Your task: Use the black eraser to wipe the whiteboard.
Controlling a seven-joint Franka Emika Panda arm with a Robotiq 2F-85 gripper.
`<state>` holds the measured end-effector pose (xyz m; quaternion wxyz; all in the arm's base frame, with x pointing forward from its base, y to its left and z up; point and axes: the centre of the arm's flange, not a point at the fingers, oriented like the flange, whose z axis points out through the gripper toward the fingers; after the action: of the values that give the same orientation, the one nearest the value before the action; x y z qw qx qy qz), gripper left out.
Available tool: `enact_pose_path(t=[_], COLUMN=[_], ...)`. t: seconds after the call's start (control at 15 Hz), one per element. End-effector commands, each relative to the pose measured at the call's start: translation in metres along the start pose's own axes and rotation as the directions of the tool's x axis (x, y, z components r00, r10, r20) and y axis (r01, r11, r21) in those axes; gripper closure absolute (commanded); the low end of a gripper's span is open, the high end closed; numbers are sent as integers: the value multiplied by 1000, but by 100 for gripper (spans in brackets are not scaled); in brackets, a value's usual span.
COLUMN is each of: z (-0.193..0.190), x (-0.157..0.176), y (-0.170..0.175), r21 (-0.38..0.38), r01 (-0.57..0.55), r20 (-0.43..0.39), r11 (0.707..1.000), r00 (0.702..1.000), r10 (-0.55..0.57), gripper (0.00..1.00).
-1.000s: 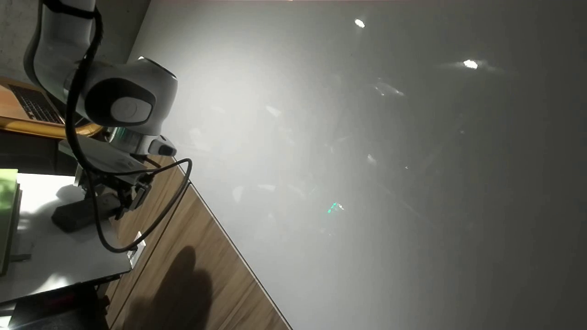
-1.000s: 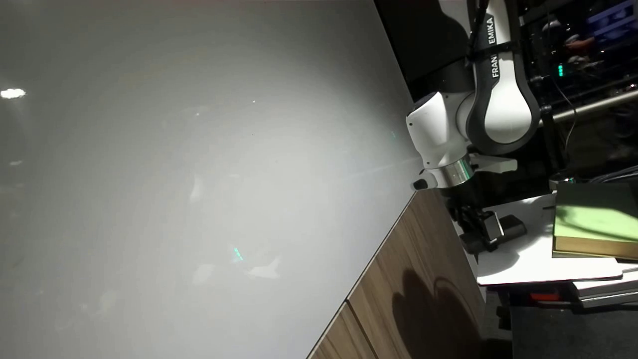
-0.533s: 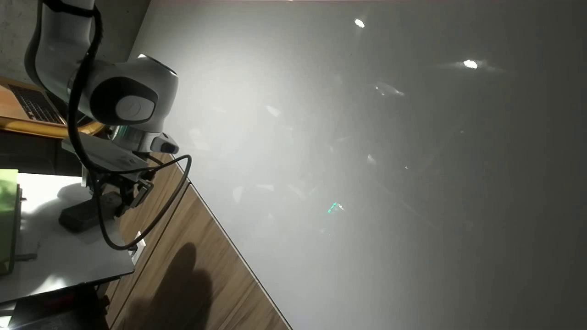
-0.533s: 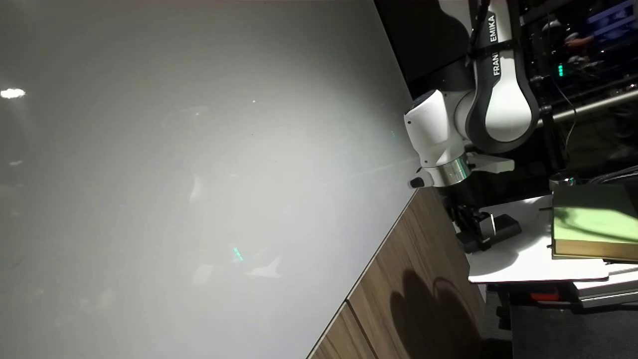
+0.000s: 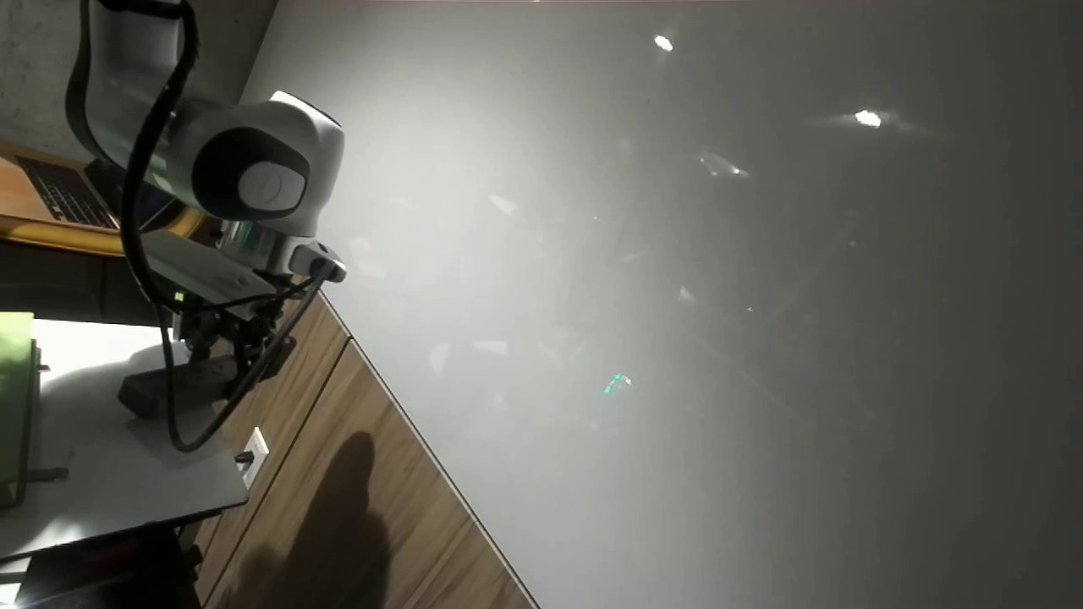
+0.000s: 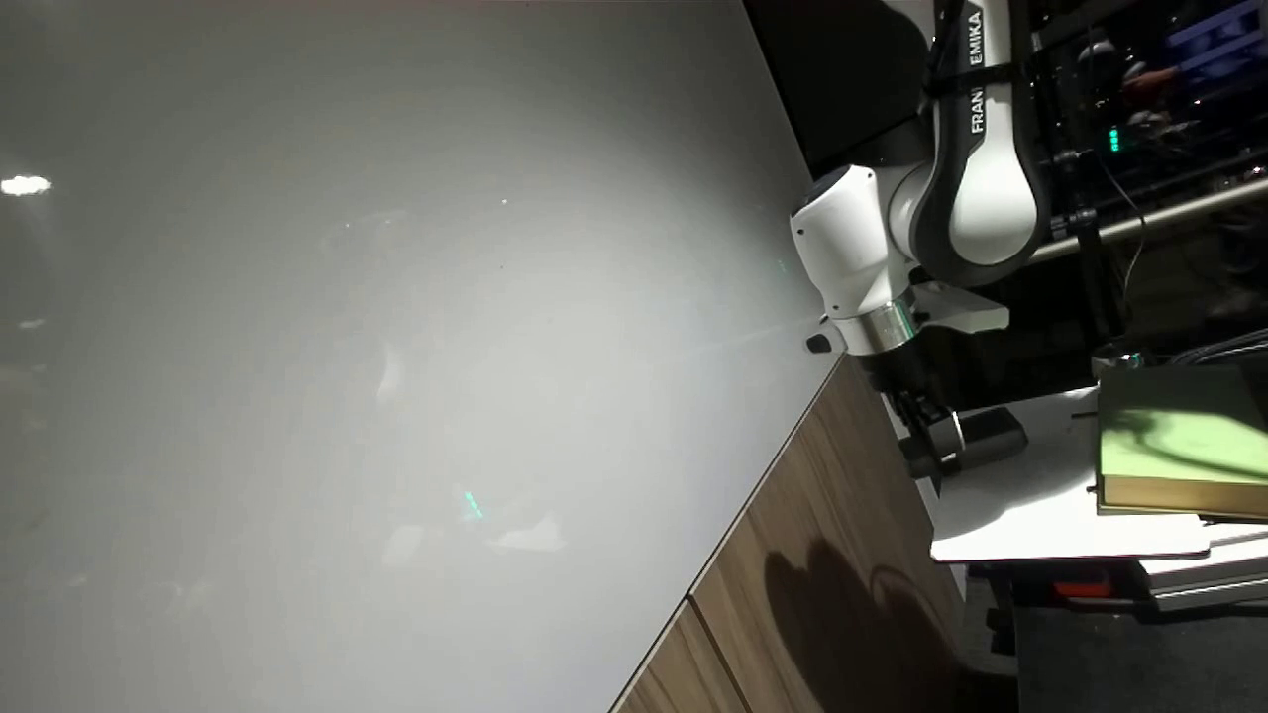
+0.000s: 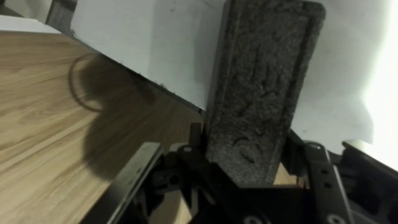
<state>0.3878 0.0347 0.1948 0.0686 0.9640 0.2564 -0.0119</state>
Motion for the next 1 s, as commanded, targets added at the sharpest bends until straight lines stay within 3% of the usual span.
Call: enact_pose_path(t=[0.0, 0.6, 0.73, 0.8, 0.93], z=[-19, -4, -3, -2, -1], x=[-42, -35, -33, -32, -31], y=[-8, -9, -9, -8, -8], r21=[-11, 48, 43, 43, 41], r01=[-120, -335, -350, -348, -354], r20=[43, 24, 14, 14, 7], r11=[993, 941, 936, 936, 934], r00=[992, 942, 937, 937, 935], r10=[121, 334, 349, 348, 354], gripper=[61, 58, 41, 25, 11])
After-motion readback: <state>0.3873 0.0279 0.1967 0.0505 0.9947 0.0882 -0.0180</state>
